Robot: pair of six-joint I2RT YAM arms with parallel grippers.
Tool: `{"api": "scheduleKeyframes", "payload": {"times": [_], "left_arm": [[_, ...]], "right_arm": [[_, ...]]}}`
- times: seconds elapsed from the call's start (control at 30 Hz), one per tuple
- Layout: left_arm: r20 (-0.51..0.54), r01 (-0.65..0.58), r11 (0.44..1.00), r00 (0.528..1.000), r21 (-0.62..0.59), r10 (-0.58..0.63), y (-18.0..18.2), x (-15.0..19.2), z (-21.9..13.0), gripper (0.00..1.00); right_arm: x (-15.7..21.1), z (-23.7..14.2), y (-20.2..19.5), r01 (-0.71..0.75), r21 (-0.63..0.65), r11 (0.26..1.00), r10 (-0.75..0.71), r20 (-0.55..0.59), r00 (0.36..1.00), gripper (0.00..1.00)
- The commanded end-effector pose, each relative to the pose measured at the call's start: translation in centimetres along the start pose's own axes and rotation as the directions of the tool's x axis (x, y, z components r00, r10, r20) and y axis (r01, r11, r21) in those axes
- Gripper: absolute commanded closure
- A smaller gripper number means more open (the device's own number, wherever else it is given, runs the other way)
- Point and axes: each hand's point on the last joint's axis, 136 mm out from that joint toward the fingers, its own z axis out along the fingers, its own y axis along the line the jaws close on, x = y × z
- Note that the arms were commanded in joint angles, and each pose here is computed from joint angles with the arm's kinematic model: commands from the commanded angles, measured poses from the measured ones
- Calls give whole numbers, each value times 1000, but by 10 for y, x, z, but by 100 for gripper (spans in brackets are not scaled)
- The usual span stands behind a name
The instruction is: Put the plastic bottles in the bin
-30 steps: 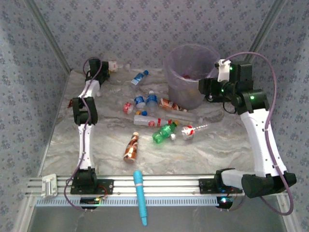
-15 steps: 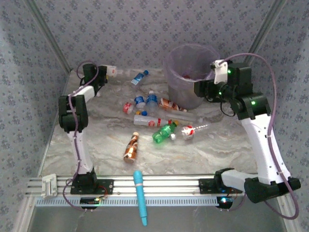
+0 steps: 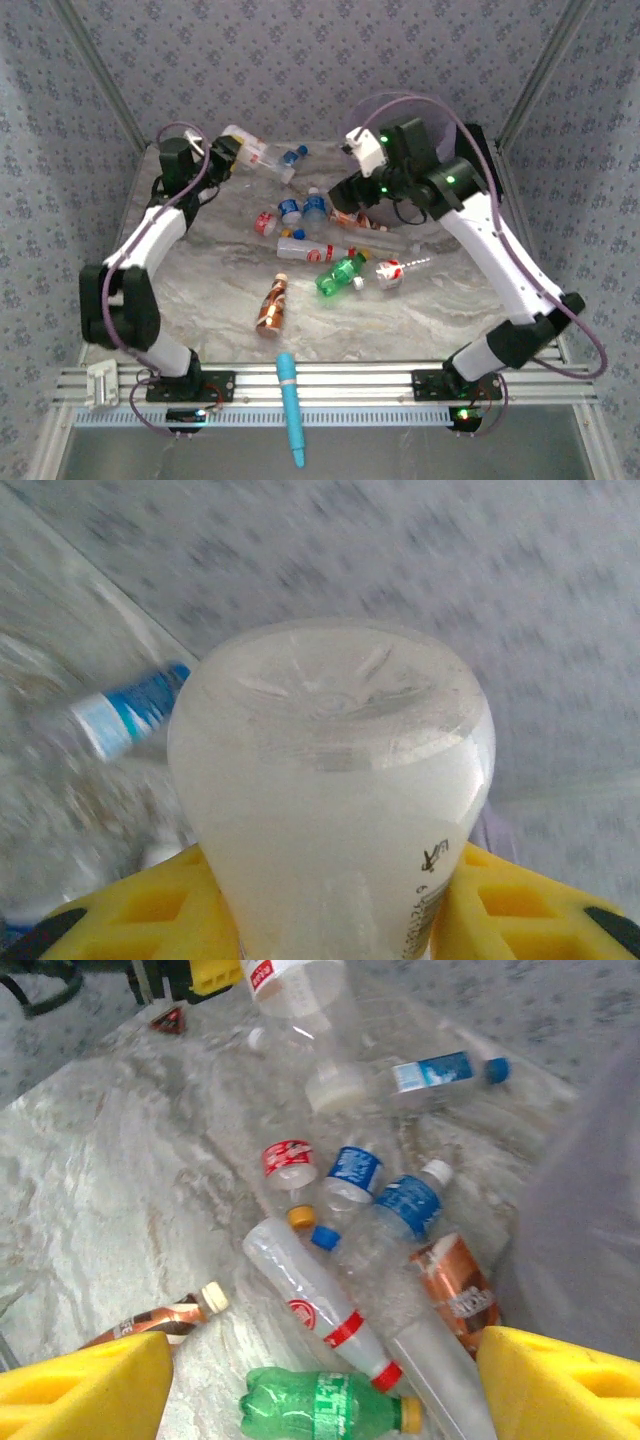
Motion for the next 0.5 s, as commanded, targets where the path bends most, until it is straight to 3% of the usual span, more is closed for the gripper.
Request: {"api": "scheduleKeyframes", "payload": {"times": [0.0, 0.13, 0.27, 0.47], "left_arm": [[-165, -143, 989, 975, 46, 149, -20, 55, -23, 70], [-254, -152, 978, 949, 143, 185, -46, 98, -36, 75], [-316, -148, 964, 924, 222, 215, -64, 130, -33, 76], [-334, -122, 953, 918, 276, 214, -78, 140, -28, 78]], "right_arm": [[6, 24, 13, 27, -91, 996, -34, -75, 997, 13], [8, 60, 21, 11, -181, 983, -33, -120, 992, 0], [9, 74, 27, -33, -293, 956, -2, -117, 993, 0], [12, 81, 27, -93, -364, 927, 49, -128, 991, 3]]}}
